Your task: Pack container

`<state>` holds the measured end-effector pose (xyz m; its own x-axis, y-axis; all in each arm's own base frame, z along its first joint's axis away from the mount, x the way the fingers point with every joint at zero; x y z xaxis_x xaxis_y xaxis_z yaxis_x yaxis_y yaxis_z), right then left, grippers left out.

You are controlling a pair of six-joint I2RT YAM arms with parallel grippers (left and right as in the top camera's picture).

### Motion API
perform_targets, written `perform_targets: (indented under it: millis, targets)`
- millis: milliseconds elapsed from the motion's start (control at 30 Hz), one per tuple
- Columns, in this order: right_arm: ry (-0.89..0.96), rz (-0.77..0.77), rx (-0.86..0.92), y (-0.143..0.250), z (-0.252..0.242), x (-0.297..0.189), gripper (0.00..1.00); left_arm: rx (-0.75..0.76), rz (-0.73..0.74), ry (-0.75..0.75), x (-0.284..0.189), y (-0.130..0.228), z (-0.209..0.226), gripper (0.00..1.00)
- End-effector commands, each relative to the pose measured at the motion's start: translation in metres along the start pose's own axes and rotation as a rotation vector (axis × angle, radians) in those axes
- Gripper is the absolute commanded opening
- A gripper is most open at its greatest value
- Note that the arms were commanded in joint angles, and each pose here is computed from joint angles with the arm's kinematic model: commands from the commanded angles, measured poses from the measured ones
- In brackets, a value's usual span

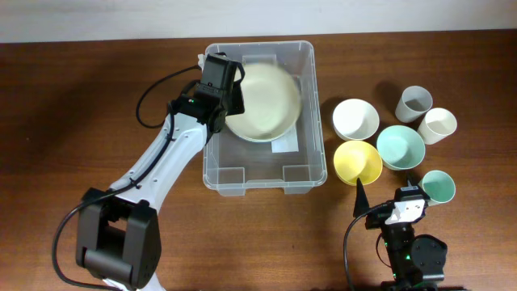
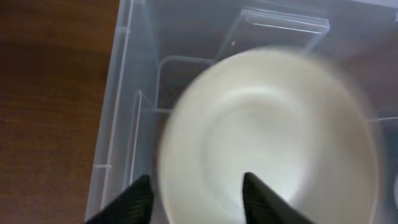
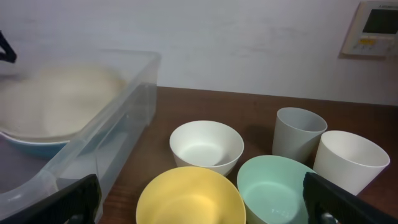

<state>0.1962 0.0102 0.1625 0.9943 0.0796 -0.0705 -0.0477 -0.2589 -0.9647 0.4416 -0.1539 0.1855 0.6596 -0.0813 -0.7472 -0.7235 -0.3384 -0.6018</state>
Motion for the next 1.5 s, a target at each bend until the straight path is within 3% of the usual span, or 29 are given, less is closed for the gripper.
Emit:
perform_targets:
  millis: [0,333,533,600,700,767,1067,1467]
  targets:
    - [0.002,0.002,0.002,0.002,0.000,0.000,0.99,0.008,-0.020,-0.007,-0.001,-0.005,0.001,0.49]
    - [0.002,0.002,0.002,0.002,0.000,0.000,0.99,-0.056,-0.158,0.021,-0.066,-0.052,0.014,0.50]
    - [0.001,0.002,0.002,0.002,0.000,0.000,0.99,-0.134,-0.321,-0.162,-0.113,-0.089,0.071,0.51]
    - [0.001,0.002,0.002,0.002,0.000,0.000,0.99,-0.170,-0.349,-0.245,-0.123,-0.097,0.098,0.73]
    - [0.001,0.002,0.002,0.002,0.000,0.000,0.99,-0.214,-0.369,-0.344,-0.130,-0.104,0.130,0.92]
    - [0.002,0.002,0.002,0.002,0.000,0.000,0.99,-0.248,-0.375,-0.410,-0.133,-0.108,0.155,0.99]
    - [0.002,0.002,0.002,0.002,0.000,0.000,0.99,-0.374,-0.326,-0.596,-0.148,-0.106,0.238,0.99]
    - [0.002,0.002,0.002,0.002,0.000,0.000,0.99,-0.404,-0.333,-0.624,-0.153,-0.108,0.254,0.99]
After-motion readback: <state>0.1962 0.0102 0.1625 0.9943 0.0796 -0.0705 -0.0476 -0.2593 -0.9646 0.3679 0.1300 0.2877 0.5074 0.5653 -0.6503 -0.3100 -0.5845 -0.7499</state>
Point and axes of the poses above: each gripper's point midway between its finger pads, its own x axis out along the fingers, its own z axis along the line the jaws close on, y = z × x, the point moved 5 cm from there along -x, back along the fingers, and after that the axes turned 12 degrees about -x, right-handed, at the moved point
